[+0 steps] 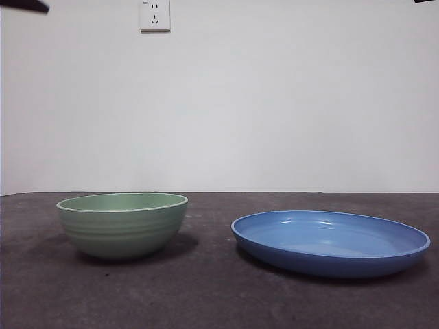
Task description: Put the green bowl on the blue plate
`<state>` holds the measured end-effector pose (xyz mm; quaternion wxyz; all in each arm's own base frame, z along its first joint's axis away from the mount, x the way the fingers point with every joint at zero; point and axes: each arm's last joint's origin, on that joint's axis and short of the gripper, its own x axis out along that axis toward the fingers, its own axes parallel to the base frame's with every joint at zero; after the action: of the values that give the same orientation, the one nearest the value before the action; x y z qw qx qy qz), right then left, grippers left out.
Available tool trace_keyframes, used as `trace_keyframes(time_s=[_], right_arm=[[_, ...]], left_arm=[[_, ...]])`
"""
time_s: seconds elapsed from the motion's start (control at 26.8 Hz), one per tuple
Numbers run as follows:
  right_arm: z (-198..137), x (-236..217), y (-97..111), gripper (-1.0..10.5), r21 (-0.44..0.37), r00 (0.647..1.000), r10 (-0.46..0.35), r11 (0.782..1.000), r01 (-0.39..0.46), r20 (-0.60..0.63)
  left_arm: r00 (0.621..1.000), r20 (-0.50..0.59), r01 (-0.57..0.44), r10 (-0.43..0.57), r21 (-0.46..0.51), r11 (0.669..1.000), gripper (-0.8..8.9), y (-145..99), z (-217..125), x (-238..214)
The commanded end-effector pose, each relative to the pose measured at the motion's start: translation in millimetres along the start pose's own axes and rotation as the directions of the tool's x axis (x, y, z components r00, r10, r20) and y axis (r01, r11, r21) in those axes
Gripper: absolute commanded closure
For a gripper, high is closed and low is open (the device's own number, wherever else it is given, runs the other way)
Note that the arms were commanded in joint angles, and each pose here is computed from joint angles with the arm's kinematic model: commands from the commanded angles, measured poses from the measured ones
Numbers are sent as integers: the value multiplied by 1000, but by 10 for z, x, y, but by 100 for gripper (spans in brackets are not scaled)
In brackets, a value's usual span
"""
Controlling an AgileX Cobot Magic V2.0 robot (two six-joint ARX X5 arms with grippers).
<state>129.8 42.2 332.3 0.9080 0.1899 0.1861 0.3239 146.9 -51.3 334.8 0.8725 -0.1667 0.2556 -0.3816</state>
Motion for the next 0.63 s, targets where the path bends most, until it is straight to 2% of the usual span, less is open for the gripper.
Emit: trace_keyframes(time_s=[0.04,0.19,0.41,0.63], right_arm=[[46,-10,30,384,-23,1000,8,1000,-7,15],[44,-10,29,384,-21,1000,7,1000,-7,12],[16,-10,18,384,-6,1000,-3,1000,3,-14],[-4,-10,10,385,4,999,-10,1000,11,-33]], left_arm=[[999,-35,-15,15,5,1000,188,39,25,60],[989,-112,-104,98,-53,993,189,182,-11,204],[931,-224,-316,289,-95,944,191,446,-75,441],[897,-313,-364,312,-122,923,191,690,-131,720]])
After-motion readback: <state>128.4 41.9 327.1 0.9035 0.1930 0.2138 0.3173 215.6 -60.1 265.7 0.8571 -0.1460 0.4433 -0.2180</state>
